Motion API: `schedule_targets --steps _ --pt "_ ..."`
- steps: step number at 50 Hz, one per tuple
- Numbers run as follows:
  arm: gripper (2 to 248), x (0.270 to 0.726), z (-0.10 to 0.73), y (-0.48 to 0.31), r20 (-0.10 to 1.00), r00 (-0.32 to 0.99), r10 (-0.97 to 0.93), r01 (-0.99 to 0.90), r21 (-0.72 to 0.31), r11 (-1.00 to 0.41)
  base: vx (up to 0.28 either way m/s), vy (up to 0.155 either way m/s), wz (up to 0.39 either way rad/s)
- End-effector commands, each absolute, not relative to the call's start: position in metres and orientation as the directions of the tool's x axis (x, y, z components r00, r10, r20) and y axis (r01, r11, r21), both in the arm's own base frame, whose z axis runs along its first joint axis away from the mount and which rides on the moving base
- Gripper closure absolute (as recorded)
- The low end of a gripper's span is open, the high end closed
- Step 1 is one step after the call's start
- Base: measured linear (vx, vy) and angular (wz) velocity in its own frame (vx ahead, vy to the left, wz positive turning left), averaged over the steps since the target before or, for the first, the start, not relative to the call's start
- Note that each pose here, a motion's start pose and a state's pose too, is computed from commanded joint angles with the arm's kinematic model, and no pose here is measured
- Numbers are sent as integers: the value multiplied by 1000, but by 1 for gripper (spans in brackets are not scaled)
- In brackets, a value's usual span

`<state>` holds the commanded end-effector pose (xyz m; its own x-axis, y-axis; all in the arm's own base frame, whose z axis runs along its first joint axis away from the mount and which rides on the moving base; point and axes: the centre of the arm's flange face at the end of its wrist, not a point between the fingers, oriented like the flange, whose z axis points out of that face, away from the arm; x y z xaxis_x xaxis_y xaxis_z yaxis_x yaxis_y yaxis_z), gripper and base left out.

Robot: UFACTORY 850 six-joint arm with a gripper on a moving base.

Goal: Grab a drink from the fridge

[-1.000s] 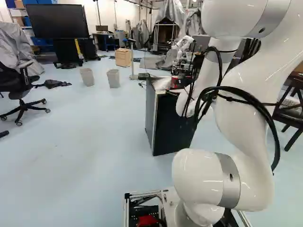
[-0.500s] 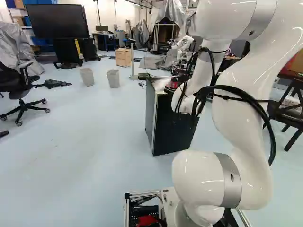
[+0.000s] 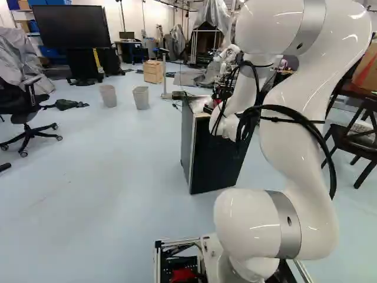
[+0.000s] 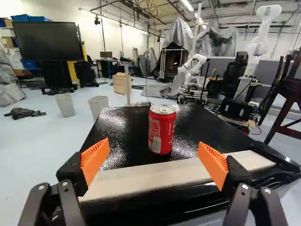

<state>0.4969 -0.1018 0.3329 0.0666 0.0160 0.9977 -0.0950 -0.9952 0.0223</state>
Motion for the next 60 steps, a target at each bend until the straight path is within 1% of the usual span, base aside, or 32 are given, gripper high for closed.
schedule_targets --steps 25,60 --pt "3 533 328 -99 999 42 21 -79 24 -997 0 0 0" --pt "3 563 322 -104 999 19 26 -77 27 -997 0 0 0"
